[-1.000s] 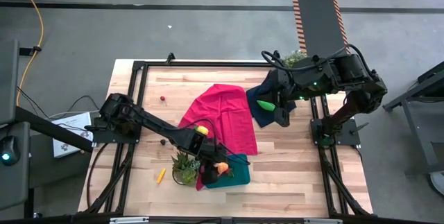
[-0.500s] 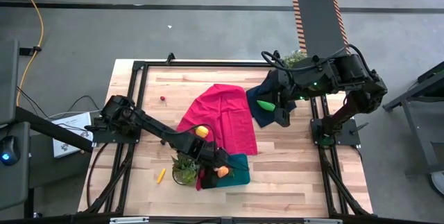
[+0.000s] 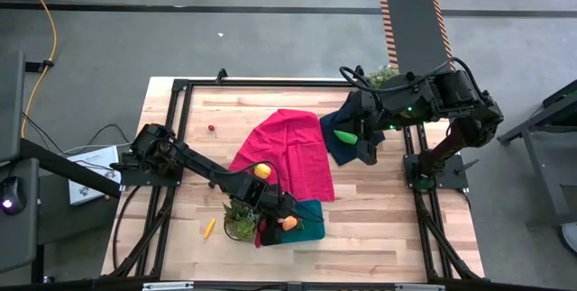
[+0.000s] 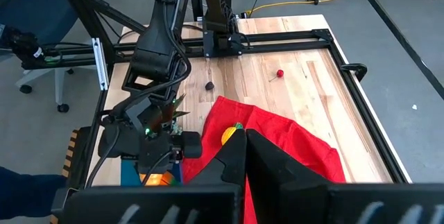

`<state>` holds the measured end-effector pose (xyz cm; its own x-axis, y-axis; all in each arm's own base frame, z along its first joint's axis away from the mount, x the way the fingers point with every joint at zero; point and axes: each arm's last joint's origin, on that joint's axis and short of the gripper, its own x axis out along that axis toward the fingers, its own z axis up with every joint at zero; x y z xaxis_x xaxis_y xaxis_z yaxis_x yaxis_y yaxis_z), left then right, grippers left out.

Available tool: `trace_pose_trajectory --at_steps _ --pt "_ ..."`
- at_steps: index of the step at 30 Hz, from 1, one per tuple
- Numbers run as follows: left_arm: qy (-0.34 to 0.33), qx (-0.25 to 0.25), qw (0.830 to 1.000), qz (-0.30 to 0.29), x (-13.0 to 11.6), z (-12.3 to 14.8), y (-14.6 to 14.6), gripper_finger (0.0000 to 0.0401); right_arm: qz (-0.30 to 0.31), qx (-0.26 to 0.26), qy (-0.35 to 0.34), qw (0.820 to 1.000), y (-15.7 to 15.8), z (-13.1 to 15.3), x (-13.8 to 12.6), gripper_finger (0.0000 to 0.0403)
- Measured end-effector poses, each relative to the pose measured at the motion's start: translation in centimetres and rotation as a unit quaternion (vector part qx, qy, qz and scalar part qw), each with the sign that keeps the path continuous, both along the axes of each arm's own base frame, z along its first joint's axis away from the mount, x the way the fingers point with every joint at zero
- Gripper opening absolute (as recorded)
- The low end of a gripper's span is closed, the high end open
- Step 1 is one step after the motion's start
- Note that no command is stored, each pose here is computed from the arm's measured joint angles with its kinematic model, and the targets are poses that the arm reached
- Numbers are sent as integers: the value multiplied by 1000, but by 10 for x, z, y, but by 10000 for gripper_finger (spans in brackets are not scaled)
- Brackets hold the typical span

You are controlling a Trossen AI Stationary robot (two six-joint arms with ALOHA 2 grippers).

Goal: Pick and placing Produce into tupperware
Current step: Put the yellow croissant into the blue bin, then put the green corn into the blue bin

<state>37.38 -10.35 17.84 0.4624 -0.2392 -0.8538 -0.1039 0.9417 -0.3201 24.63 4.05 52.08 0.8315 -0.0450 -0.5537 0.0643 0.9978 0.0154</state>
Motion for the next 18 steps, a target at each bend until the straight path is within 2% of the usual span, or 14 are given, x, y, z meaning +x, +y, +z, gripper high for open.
trace_pose_trajectory --at_steps 10,18 --pt "-1 0 1000 0 0 0 0 241 0 0 0 1000 0 0 0 0" --pt "-1 0 1000 0 0 0 0 232 1 -2 0 1000 0 0 0 0"
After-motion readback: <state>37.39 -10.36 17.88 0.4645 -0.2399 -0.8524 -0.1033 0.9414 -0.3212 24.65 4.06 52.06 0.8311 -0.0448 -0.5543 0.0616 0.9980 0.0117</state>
